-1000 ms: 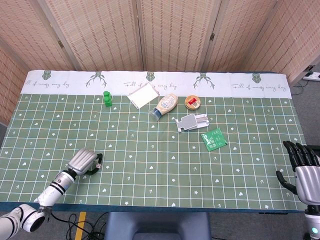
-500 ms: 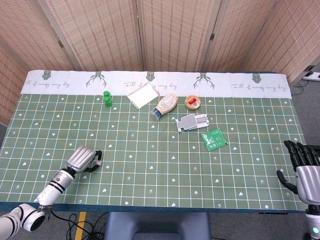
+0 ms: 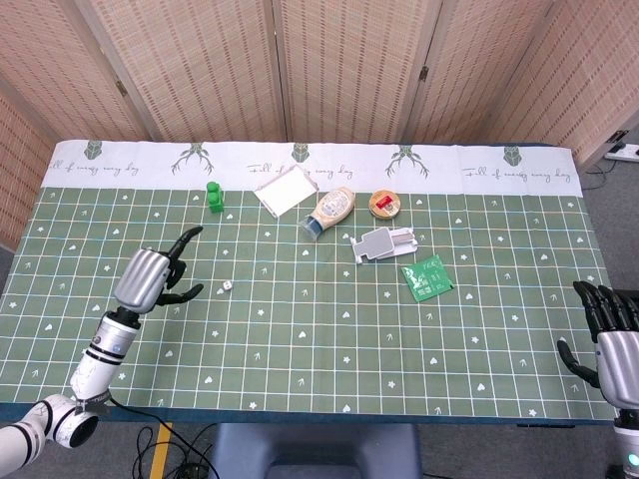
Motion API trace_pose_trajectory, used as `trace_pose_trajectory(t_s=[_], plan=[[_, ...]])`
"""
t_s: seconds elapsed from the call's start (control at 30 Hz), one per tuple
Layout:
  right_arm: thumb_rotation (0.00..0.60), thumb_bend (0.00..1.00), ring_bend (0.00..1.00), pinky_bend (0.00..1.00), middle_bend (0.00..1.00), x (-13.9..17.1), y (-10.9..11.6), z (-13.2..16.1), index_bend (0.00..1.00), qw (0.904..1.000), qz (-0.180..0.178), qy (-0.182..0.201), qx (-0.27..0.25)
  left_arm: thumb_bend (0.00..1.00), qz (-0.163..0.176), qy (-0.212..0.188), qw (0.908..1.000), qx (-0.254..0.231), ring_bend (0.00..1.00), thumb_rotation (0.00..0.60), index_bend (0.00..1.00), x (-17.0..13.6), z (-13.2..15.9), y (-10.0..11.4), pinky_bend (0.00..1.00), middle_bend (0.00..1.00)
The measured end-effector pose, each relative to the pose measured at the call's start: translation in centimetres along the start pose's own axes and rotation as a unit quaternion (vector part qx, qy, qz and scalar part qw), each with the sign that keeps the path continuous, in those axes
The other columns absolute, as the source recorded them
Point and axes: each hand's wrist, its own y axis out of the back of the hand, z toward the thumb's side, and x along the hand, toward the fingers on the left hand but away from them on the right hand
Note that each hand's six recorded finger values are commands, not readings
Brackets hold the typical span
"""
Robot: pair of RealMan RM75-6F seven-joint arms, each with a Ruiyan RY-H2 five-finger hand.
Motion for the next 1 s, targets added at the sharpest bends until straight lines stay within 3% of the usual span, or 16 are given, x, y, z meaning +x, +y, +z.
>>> trace_pose_trajectory(t_s=[0.13, 0.27, 0.47, 0.57, 0.8, 1.0], plan=[[0.600, 0.24, 0.09, 0.13, 0.12, -0.1, -0.1, -0.1, 0.00, 1.0000, 0.003, 0.000, 0.000, 0.21, -0.011, 0.008, 0.9999, 0.004, 0.72, 0.600, 0.07, -0.6, -0.3, -0.3, 0.89, 0.86], [0.600, 0.24, 0.09, 0.13, 0.12, -0.2, 0.0, -0.1, 0.00, 1.0000, 0.001, 0.001, 0.002, 0.21, -0.027, 0.029, 0.9991, 0.016, 0.62, 0.600, 0.11, -1.7, -1.3, -0.6, 0.84, 0.76], [0.600, 0.24, 0.09, 0.13, 0.12, -0.2, 0.4, 0.0, 0.00, 1.0000, 0.000, 0.003, 0.009, 0.21, -0.030, 0.061, 0.9961, 0.056, 0.46, 0.600, 0.16, -3.4, -2.6, 0.7, 0.55, 0.56], [0.600, 0.24, 0.09, 0.13, 0.13, -0.3, 0.5, 0.1, 0.00, 1.0000, 0.002, 0.005, 0.008, 0.21, -0.030, 0.084, 0.9922, 0.087, 0.42, 0.600, 0.17, -4.8, -3.3, 1.7, 0.49, 0.54], [0.600, 0.24, 0.09, 0.13, 0.14, -0.7, 0.3, 0.5, 0.00, 0.9997, 0.012, 0.020, 0.002, 0.21, -0.010, 0.156, 0.9783, 0.135, 0.42, 0.600, 0.22, -10.4, -5.0, 4.9, 0.45, 0.53], [0.600, 0.24, 0.09, 0.13, 0.15, -0.9, 0.0, 0.9, 0.00, 0.9995, 0.015, 0.028, -0.002, 0.21, -0.016, 0.198, 0.9674, 0.158, 0.41, 0.600, 0.24, -14.7, -5.7, 6.0, 0.43, 0.53]])
